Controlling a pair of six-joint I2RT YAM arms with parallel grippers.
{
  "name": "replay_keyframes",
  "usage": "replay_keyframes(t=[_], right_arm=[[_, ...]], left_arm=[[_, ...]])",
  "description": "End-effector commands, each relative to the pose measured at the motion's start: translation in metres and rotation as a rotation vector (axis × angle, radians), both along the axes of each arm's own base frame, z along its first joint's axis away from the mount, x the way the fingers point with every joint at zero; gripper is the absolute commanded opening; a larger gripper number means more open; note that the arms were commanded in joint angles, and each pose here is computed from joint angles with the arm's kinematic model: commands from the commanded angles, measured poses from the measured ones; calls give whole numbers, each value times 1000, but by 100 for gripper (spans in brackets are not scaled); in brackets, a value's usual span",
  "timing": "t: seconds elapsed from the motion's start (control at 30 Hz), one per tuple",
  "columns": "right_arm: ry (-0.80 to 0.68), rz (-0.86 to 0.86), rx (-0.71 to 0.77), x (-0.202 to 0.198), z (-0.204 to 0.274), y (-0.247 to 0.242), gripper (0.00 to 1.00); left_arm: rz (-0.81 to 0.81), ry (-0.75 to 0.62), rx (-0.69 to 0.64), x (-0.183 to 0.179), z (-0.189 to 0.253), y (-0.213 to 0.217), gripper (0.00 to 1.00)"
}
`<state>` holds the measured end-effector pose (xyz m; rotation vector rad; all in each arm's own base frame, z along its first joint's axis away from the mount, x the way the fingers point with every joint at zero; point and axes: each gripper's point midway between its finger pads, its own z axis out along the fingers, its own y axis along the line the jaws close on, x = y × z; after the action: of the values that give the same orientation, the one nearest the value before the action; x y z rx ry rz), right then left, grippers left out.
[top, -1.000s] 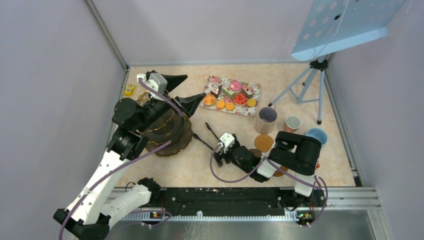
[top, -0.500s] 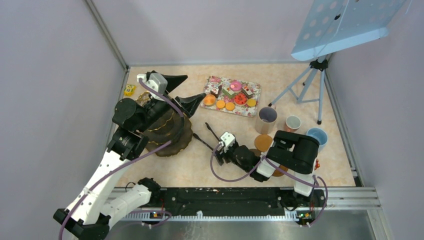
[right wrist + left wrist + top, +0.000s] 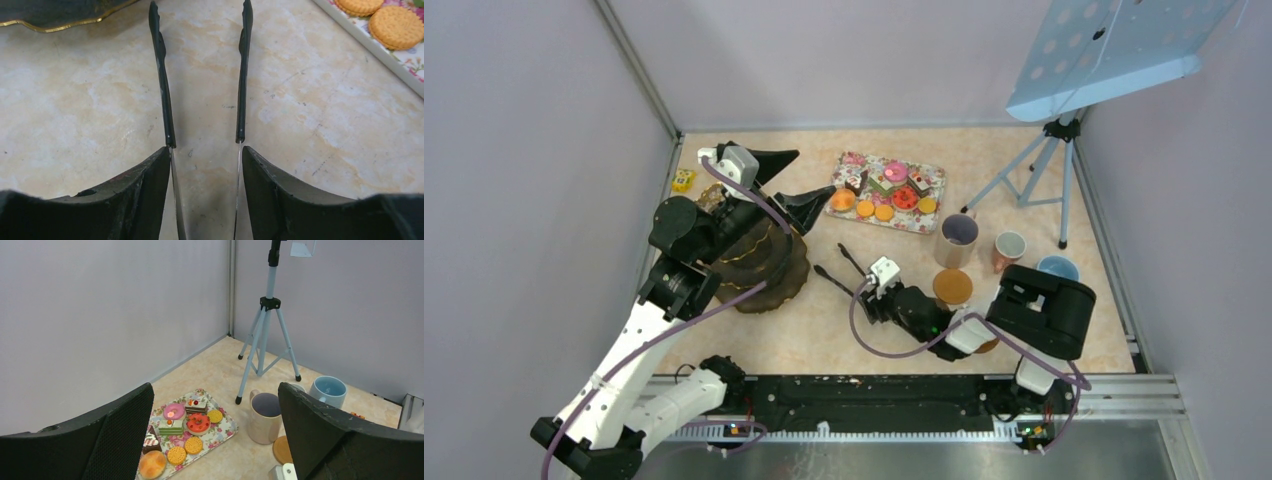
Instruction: Serve the afternoon tea
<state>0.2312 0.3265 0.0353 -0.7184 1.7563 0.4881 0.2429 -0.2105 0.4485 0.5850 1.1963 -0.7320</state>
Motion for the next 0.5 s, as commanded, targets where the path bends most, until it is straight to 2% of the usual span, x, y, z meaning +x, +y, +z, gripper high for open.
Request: replay_keyframes(t=[0.0, 0.13, 0.2, 0.23, 0.3, 0.4, 0.47], right_arm=[[17, -66, 67, 4, 25, -8, 54], [55, -122, 76, 4, 38, -19, 51], [59, -84, 73, -3, 37, -18, 53], [47, -31, 88, -8, 40, -13, 59], [38, 43, 68, -15, 34, -7, 76], [37, 46, 55, -7, 28, 0, 88], [46, 33, 46, 1, 23, 3, 91]], left_arm=[[1, -43, -30, -5, 12, 2, 99], [2, -38, -28, -3, 10, 2, 99], [-6, -37, -29, -4, 11, 1, 99], [-10, -41, -31, -6, 12, 1, 99], [-15, -43, -33, -7, 13, 1, 99], [-10, -40, -32, -6, 12, 1, 99], [-9, -39, -30, -5, 11, 1, 99]])
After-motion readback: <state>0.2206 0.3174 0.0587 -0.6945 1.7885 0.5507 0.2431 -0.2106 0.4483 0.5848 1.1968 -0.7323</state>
